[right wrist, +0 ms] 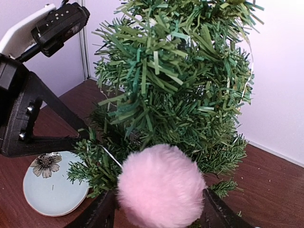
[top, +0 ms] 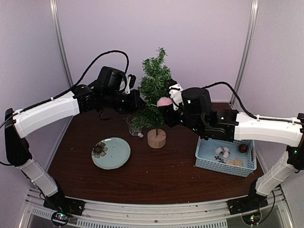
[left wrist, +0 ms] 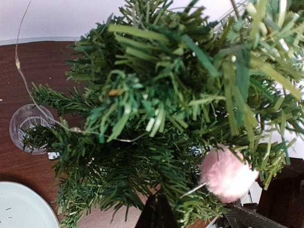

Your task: Decorate the small christmas tree

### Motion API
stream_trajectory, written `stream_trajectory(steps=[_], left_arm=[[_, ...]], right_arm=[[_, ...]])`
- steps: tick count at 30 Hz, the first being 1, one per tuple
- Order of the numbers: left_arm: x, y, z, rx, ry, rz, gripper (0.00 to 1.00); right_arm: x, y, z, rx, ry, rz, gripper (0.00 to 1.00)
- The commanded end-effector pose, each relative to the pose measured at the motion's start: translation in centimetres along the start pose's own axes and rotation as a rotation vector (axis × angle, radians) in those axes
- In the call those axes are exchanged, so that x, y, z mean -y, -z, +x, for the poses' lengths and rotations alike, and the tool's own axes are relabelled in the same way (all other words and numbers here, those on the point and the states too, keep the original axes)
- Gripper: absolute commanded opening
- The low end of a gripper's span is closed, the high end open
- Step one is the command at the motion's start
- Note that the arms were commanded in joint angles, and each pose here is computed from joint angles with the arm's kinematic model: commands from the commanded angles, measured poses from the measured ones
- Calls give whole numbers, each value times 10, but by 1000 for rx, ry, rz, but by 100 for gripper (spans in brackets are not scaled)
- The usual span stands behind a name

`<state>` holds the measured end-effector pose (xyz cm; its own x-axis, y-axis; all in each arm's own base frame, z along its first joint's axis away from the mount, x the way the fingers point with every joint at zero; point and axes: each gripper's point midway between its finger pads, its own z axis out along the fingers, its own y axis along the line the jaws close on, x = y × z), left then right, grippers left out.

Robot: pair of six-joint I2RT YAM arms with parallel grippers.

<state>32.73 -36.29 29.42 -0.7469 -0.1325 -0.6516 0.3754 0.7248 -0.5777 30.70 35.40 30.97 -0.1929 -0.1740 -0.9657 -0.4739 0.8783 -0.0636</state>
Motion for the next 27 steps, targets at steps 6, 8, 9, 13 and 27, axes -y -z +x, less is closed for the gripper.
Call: stream_trajectory(steps=[6,8,9,13,27], left_arm=[[-1,11,-13,51,-20,-9,24],[-3,17,-14,64,-19,-18,28],[-4,20,-14,66,-19,-21,31],[-9,32,-16,94,-20,-45,44],[-51,57,9,73,33,-94,57]], right_arm=[[13,13,-14,27,-19,42,77],[14,16,-17,32,-22,40,82],[14,17,-18,34,-23,36,83],[16,25,-26,56,-32,17,90],[58,65,-41,81,-162,-73,93]])
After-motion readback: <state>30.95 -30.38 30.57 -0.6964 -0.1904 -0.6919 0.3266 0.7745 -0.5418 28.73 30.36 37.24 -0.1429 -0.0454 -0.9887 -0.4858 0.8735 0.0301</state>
